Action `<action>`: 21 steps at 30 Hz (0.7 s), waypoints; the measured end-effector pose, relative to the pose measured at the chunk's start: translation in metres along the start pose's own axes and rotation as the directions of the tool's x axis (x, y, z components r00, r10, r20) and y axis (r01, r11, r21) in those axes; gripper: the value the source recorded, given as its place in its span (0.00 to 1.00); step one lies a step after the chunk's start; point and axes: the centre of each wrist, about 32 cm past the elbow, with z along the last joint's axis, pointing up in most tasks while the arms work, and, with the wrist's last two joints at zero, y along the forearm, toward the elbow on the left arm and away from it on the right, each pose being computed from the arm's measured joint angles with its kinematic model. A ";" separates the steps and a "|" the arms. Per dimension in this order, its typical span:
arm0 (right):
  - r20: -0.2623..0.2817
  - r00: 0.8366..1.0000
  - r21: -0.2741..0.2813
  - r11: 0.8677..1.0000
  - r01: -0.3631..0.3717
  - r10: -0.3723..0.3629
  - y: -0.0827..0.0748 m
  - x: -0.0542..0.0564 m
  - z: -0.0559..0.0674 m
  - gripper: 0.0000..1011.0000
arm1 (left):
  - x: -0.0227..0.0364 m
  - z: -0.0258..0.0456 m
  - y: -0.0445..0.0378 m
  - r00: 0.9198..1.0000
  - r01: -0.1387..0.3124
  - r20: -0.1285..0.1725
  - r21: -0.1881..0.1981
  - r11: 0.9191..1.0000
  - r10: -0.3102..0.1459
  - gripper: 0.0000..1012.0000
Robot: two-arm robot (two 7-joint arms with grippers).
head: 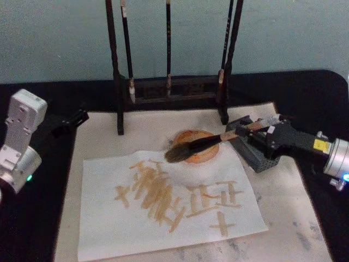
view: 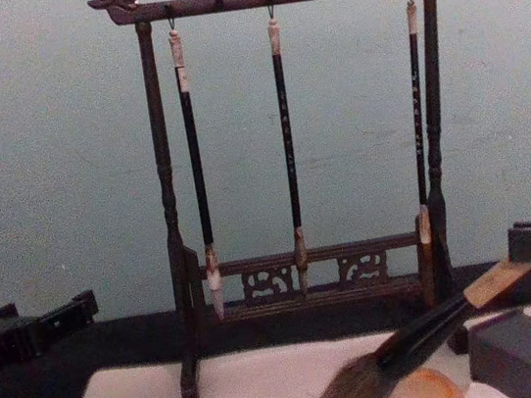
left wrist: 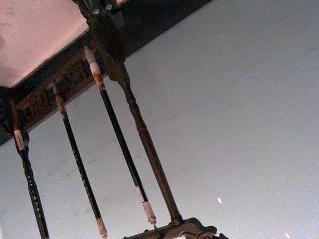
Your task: Pick up the brush from the inkstone, write on the paper, then place the brush back to its original position.
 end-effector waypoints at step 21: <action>-0.092 0.996 0.029 0.999 0.015 -0.012 0.007 0.072 0.001 0.16 | 0.0000 0.0000 0.0000 1.000 0.000 0.000 0.000 1.000 0.000 0.99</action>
